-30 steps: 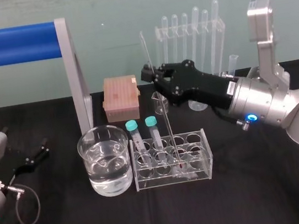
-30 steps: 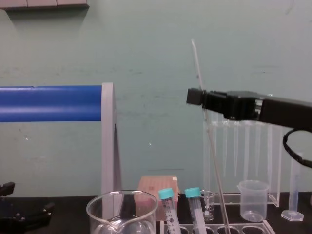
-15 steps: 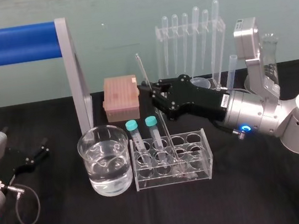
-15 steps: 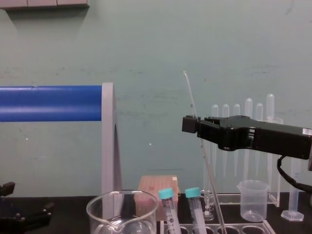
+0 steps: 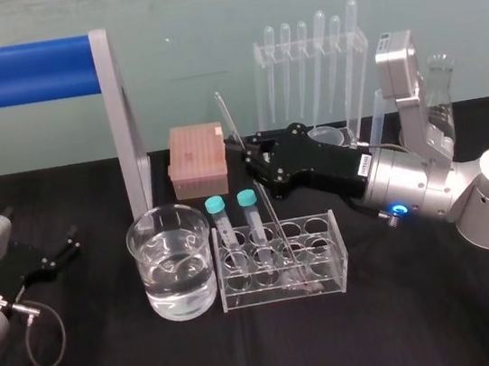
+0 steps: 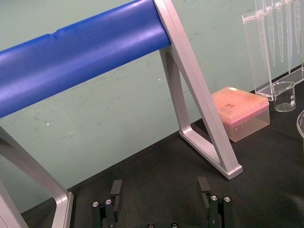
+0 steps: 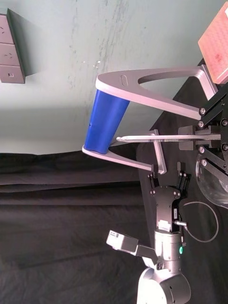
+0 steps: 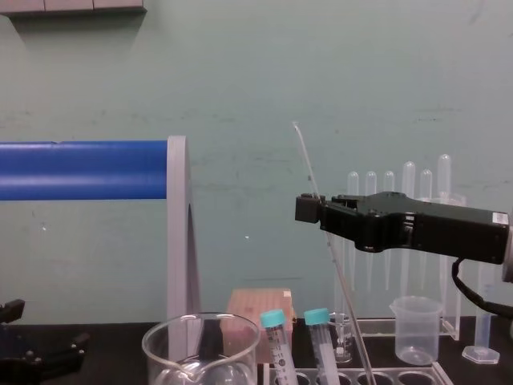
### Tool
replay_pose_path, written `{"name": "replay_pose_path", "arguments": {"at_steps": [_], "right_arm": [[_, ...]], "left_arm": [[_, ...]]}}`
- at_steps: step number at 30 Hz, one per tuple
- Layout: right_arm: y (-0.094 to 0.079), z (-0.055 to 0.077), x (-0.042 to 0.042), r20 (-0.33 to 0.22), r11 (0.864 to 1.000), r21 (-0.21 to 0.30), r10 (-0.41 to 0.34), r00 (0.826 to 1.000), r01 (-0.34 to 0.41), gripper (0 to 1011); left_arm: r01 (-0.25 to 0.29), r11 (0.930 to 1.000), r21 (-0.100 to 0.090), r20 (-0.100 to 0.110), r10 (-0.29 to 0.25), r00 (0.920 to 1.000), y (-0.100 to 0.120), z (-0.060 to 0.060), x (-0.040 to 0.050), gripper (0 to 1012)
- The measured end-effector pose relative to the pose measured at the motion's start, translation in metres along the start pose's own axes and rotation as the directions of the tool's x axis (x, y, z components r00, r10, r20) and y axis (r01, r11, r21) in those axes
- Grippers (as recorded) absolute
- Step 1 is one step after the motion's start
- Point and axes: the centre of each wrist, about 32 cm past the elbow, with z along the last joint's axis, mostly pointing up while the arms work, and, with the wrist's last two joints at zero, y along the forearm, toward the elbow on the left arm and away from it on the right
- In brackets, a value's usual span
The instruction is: Hold the thermometer with one hand and immerse one end into the beaker, then reinsert it into the test tube rack.
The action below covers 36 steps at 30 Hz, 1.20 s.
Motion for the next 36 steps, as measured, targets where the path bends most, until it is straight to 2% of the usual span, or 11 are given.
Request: {"name": "replay_pose_path", "arguments": {"at_steps": [5, 8, 29, 31, 33, 34, 35, 36], "right_arm": [[0.0, 0.0, 0.0001, -0.001, 1.0, 0.001, -0.001, 1.0, 0.001, 68], [0.0, 0.0, 0.0001, -0.001, 1.0, 0.001, -0.001, 1.0, 0.001, 144], [-0.001, 0.001, 0.0, -0.004, 1.0, 0.006, -0.004, 1.0, 0.004, 813], [-0.004, 0.004, 0.0013, -0.004, 0.999, 0.024, -0.026, 1.0, 0.026, 885], [-0.012, 0.012, 0.0045, -0.002, 0.994, 0.057, -0.097, 0.995, 0.097, 920], [-0.019, 0.016, 0.0061, -0.001, 0.984, 0.073, -0.165, 0.986, 0.165, 952], [-0.019, 0.016, 0.0061, -0.001, 0.984, 0.073, -0.165, 0.986, 0.165, 952], [-0.027, 0.019, 0.0069, 0.003, 0.966, 0.079, -0.248, 0.969, 0.247, 995]], "left_arm": [[0.0, 1.0, 0.0, 0.0, 0.0, 1.0, 0.0, 0.0, 0.0, 1008], [0.0, 1.0, 0.0, 0.0, 0.0, 1.0, 0.0, 0.0, 0.0, 1008], [0.0, 1.0, 0.0, 0.0, 0.0, 1.0, 0.0, 0.0, 0.0, 1008], [0.0, 1.0, 0.0, 0.0, 0.0, 1.0, 0.0, 0.0, 0.0, 1008], [0.0, 1.0, 0.0, 0.0, 0.0, 1.0, 0.0, 0.0, 0.0, 1008], [0.0, 1.0, 0.0, 0.0, 0.0, 1.0, 0.0, 0.0, 0.0, 1008], [0.0, 1.0, 0.0, 0.0, 0.0, 1.0, 0.0, 0.0, 0.0, 1008], [0.0, 1.0, 0.0, 0.0, 0.0, 1.0, 0.0, 0.0, 0.0, 1008]]}}
